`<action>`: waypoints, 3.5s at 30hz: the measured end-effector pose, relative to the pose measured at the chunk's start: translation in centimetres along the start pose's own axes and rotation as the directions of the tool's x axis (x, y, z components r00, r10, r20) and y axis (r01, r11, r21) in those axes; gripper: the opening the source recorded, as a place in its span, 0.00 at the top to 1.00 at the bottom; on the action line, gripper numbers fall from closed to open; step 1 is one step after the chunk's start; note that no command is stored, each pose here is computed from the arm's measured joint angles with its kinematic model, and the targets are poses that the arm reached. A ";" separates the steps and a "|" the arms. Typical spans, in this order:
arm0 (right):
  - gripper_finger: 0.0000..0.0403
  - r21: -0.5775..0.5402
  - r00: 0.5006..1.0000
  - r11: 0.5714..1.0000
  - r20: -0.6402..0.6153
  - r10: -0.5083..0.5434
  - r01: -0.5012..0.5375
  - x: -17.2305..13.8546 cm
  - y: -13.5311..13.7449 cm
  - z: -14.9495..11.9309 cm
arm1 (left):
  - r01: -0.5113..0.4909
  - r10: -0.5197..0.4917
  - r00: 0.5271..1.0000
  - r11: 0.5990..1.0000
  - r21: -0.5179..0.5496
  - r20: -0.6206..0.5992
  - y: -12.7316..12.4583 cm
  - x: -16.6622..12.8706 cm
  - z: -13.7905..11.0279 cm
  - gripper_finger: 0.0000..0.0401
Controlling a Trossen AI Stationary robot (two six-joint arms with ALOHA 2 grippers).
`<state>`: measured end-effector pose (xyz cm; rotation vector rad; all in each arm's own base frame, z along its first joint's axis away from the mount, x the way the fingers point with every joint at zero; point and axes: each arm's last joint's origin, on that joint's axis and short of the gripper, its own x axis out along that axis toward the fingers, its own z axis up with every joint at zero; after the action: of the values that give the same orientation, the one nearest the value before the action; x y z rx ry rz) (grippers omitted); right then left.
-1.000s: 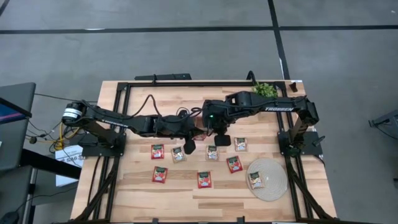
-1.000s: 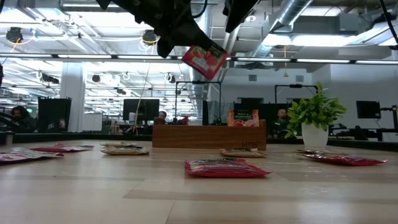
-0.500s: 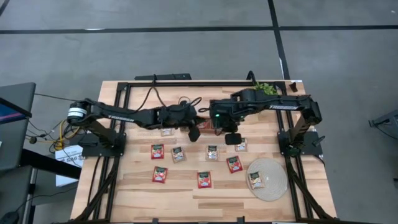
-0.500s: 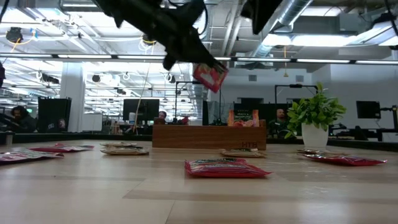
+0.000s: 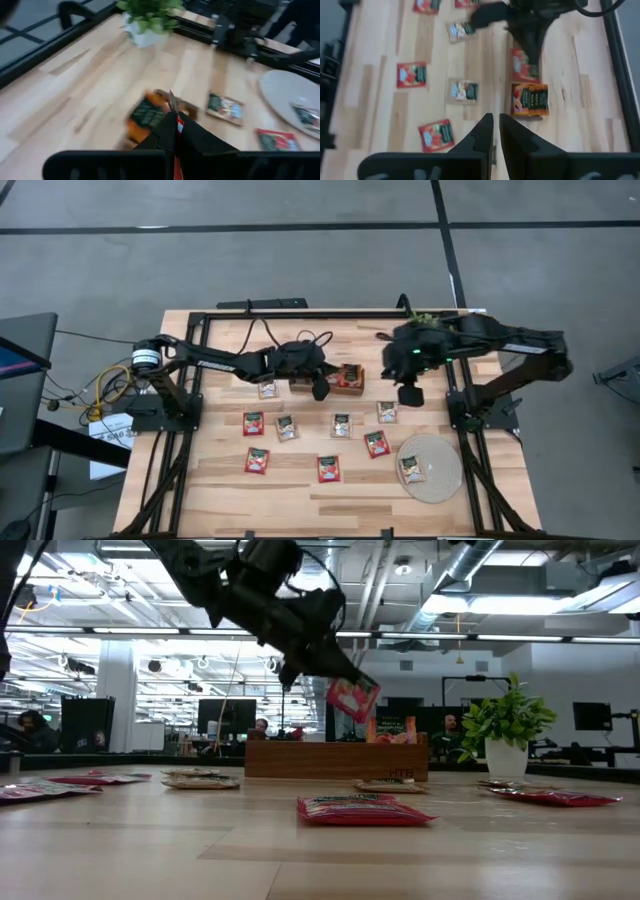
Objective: Pick & Place Tea
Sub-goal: Put the red tea bag into the middle section of the wooden organizer
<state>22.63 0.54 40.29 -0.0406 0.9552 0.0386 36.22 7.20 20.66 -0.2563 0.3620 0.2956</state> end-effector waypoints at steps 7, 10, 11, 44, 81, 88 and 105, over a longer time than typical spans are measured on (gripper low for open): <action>0.95 0.067 0.997 0.997 0.080 0.017 -0.023 -1.5 0.7 -1.7 | -0.017 0.017 1.000 1.000 -0.022 -0.022 2.8 0.0 -0.6 1.00; 0.96 0.081 0.996 0.996 0.082 0.020 -0.027 -1.5 0.8 -1.8 | 0.021 -0.021 1.000 1.000 -0.015 -0.006 3.2 0.2 -0.7 1.00; 0.96 0.080 0.996 0.996 0.082 0.020 -0.027 -1.5 0.8 -1.8 | 0.019 -0.019 1.000 1.000 -0.010 -0.002 3.3 0.3 -0.9 1.00; 0.96 0.123 0.998 0.992 0.057 0.021 -0.028 0.5 0.9 -0.6 | 0.065 -0.058 0.991 0.996 -0.056 0.125 6.0 1.7 -4.5 1.00; 0.96 0.123 0.997 0.992 0.072 0.022 -0.031 0.5 0.9 -0.4 | 0.013 -0.007 0.996 0.998 -0.067 0.089 6.2 1.7 -4.8 0.81; 0.96 0.122 0.997 0.992 0.072 0.022 -0.030 0.5 0.9 -0.4 | 0.011 -0.004 0.996 0.998 -0.067 0.092 6.3 1.6 -4.8 0.72; 0.96 0.027 0.994 0.996 -0.065 0.085 -0.084 3.0 3.9 -0.3 | -0.054 0.042 0.989 0.995 -0.079 -0.145 4.0 -9.4 0.7 0.71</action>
<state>23.94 4.43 37.62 0.0210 1.0233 0.1043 26.76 8.94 24.12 -0.3520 0.4985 0.3410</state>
